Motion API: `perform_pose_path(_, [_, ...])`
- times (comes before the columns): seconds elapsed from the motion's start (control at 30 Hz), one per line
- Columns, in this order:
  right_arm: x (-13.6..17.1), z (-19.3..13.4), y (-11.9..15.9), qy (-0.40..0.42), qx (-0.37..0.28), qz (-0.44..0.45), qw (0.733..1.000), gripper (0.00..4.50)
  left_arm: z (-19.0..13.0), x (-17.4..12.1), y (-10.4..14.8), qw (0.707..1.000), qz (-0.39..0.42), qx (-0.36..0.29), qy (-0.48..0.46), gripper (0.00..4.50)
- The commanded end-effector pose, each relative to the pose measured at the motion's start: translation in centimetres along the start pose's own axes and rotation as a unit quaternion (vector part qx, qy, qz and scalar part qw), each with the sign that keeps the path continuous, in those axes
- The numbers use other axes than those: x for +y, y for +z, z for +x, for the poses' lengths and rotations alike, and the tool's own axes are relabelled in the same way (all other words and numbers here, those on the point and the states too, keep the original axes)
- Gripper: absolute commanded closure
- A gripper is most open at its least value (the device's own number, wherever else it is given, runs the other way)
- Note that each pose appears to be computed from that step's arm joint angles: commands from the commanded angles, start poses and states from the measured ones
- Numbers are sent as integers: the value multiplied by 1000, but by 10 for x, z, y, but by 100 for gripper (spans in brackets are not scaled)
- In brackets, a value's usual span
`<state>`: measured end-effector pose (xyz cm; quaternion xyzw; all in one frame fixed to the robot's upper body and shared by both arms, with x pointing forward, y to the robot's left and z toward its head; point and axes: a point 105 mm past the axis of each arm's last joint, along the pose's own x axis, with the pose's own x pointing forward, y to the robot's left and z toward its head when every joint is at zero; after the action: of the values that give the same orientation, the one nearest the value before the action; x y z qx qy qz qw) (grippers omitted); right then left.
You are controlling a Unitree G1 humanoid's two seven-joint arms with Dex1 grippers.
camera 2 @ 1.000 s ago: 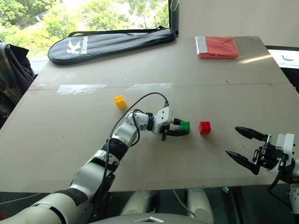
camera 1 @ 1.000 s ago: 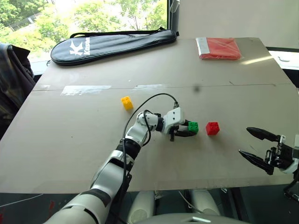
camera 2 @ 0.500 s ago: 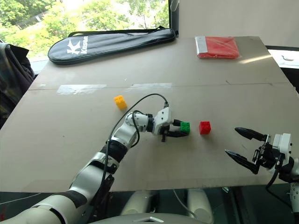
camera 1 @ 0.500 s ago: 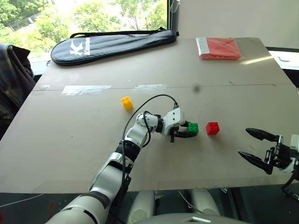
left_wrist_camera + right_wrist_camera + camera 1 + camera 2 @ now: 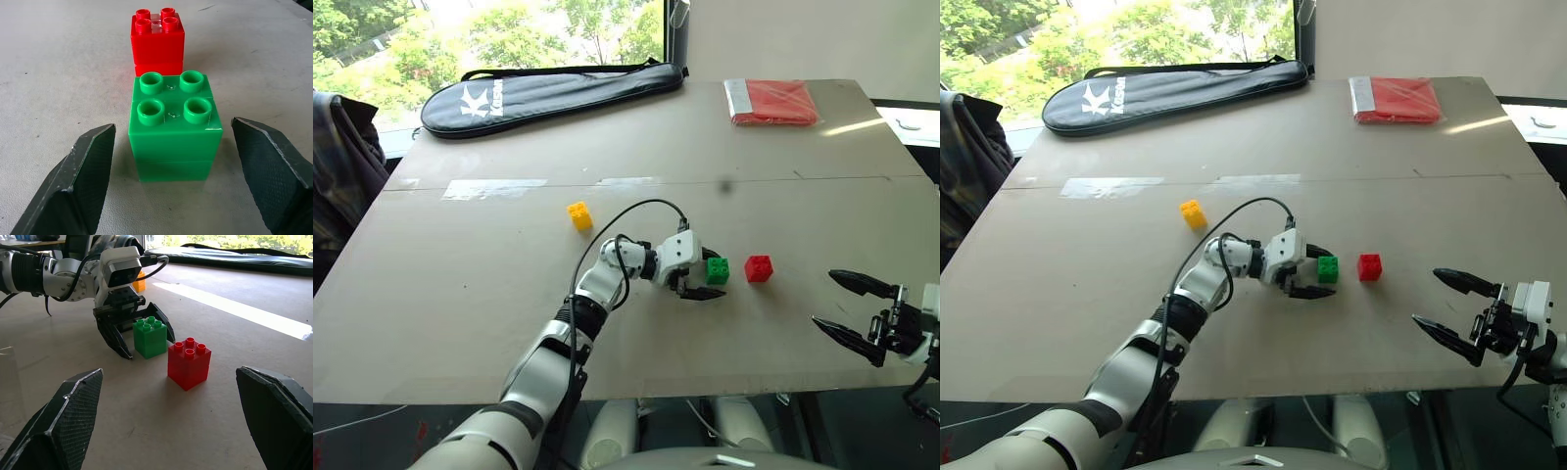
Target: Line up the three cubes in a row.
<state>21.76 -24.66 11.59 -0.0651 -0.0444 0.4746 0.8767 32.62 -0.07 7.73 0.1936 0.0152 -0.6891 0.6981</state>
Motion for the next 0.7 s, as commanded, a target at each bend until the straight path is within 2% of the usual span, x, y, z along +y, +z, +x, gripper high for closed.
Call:
perform_pose_path(0.03, [2,3,12,22,-22,-13,999,0,-11,5,3,1000,18,-5,22,64])
perform_pose_path(0.13, [3,5,20,36,-40,-13,998,0,-29,11,20,999,25,-22,30,64])
perform_pose_path(0.3, [3,15,31,56,-51,-20,997,0,-78,0,54,999,27,-45,14,64])
perform_pose_path(0.47, [5,35,48,76,-85,-20,993,0,-123,13,73,988,16,-61,138,64])
perform_pose_path(0.6, [2,54,57,73,-107,-20,991,0,-160,30,64,940,-44,-87,326,64])
perform_pose_path(0.7, [-8,64,57,39,-104,-26,993,0,-189,29,40,890,-73,-56,446,64])
